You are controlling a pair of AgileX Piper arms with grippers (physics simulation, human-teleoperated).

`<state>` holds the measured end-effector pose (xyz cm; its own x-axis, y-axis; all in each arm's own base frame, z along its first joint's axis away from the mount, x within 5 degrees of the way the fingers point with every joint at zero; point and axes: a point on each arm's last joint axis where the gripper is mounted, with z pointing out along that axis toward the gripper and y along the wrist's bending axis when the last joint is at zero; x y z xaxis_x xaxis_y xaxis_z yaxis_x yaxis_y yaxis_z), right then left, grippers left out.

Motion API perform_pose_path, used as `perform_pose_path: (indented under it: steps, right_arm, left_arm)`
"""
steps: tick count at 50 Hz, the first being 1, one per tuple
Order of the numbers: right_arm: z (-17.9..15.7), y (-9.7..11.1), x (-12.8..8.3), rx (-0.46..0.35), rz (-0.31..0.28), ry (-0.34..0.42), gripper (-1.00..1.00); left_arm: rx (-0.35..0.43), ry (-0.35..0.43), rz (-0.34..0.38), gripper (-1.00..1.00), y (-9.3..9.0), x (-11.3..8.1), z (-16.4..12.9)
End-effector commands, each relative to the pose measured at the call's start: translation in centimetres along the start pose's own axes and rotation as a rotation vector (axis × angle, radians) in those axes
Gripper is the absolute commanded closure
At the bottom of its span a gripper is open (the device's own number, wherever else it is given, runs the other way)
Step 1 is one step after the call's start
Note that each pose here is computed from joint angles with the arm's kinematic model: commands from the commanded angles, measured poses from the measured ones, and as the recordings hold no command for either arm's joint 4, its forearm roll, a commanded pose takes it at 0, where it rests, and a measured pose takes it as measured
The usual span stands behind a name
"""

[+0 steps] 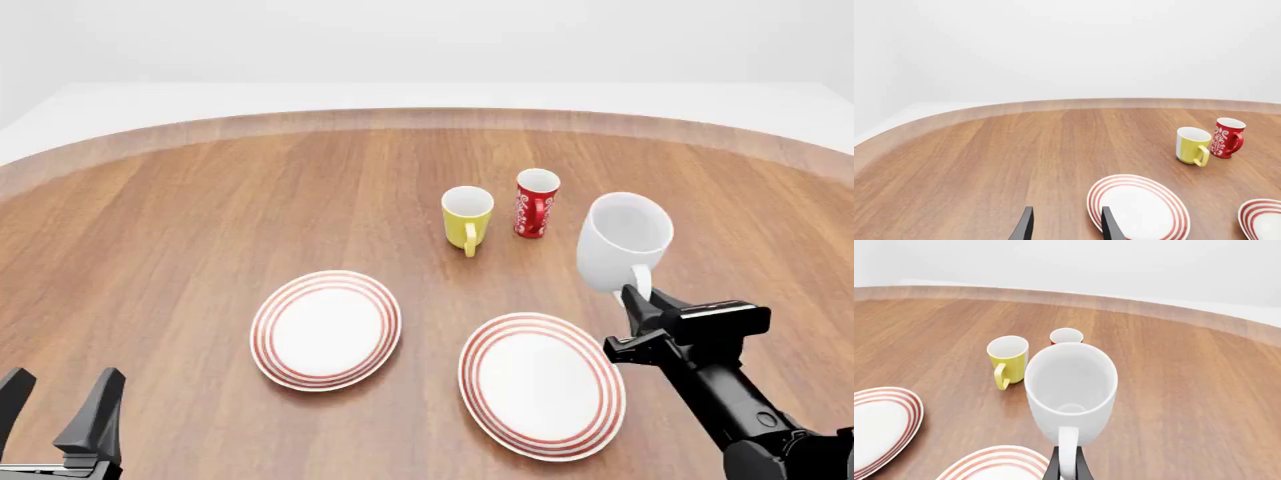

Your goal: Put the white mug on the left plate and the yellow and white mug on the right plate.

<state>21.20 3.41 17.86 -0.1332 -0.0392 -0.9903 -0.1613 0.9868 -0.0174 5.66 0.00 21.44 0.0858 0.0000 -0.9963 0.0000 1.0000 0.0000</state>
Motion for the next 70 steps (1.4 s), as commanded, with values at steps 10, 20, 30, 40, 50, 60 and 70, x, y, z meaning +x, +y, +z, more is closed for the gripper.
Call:
perform_pose_path:
  steps: [10, 20, 30, 40, 50, 60, 70]
  right_arm:
    - [-0.9, 3.2, -3.1, -0.148, -0.051, -0.060, 1.00]
    - [-1.1, 5.2, -4.0, -0.244, -0.070, -0.070, 1.00]
    - [-1.4, 7.3, -5.1, -0.337, -0.072, -0.083, 1.00]
    - [-0.7, 9.6, -5.2, -0.418, -0.091, -0.082, 1.00]
    - [-0.1, 11.8, -5.2, -0.488, -0.114, -0.078, 1.00]
    - [1.1, 13.8, -5.0, -0.533, -0.133, -0.073, 1.00]
    - [2.5, 15.9, -3.9, -0.571, -0.134, -0.062, 1.00]
  left_arm:
    - [0.000, 0.000, 0.000, -1.00, 0.0, 0.0, 0.0]
    - [0.000, 0.000, 0.000, -1.00, 0.0, 0.0, 0.0]
    - [0.000, 0.000, 0.000, -1.00, 0.0, 0.0, 0.0]
    - [0.000, 0.000, 0.000, -1.00, 0.0, 0.0, 0.0]
    - [0.000, 0.000, 0.000, -1.00, 0.0, 0.0, 0.0]
    - [0.000, 0.000, 0.000, -1.00, 0.0, 0.0, 0.0]
    - [0.000, 0.000, 0.000, -1.00, 0.0, 0.0, 0.0]
